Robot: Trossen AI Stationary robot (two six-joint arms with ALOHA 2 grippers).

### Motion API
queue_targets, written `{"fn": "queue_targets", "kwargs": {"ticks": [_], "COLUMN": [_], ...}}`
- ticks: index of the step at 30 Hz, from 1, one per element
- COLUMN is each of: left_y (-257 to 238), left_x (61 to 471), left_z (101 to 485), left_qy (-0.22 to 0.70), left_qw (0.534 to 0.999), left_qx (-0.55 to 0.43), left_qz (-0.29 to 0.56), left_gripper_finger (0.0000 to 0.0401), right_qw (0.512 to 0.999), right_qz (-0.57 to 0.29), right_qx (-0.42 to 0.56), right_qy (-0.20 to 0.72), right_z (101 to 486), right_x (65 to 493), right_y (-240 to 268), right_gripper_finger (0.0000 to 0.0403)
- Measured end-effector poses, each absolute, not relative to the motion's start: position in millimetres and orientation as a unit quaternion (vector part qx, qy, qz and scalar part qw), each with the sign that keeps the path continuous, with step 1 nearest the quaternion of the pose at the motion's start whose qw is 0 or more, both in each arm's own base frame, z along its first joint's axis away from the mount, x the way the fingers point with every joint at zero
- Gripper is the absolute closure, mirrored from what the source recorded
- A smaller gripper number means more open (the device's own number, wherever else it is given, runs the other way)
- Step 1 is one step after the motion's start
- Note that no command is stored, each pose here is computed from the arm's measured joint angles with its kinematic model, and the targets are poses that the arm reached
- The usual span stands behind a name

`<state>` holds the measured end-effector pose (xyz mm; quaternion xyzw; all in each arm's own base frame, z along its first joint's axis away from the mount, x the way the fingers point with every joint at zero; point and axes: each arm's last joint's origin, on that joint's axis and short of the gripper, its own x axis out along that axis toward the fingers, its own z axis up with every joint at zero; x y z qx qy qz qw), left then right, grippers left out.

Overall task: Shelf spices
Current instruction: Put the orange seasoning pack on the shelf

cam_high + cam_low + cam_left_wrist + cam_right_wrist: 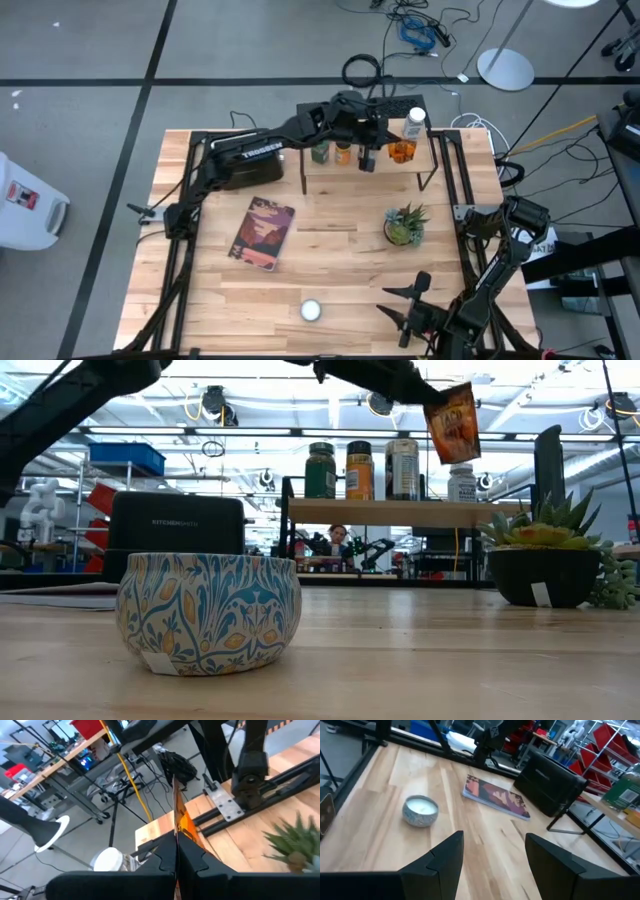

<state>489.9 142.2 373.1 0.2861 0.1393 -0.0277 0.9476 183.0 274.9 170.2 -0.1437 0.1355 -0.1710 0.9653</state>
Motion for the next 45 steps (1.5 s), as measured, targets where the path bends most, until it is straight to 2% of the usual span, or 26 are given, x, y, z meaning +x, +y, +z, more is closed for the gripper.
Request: {"fn": "queue_targets", "kwargs": {"ticks": [17, 27, 40, 45], "left_y": [160, 163, 159, 151], "left_x": [495, 508, 508, 512], "left_z": [356, 326, 321, 322], "left_qy": [0.150, 0.175, 0.203, 0.198], "left_qw": [0.944, 0.938, 0.923, 0.918], "left_qx": [0.292, 0.294, 0.323, 0.342], "left_qz": [-0.032, -0.046, -0.047, -0.041], "left_gripper_finger": [0.0401, 0.0401, 0.0401, 0.0382], "right_qw": [0.960, 0.960, 0.959, 0.959], "right_qz": [-0.185, -0.191, -0.194, -0.195], "right_qx": [-0.151, -0.145, -0.146, -0.146], "right_qy": [0.147, 0.148, 0.149, 0.149], "right_z": [166, 165, 165, 165], "right_x": [179, 178, 180, 181], "right_y": [265, 263, 262, 261], "right_gripper_finger": [0.0204, 0.0204, 0.0204, 0.0204]}}
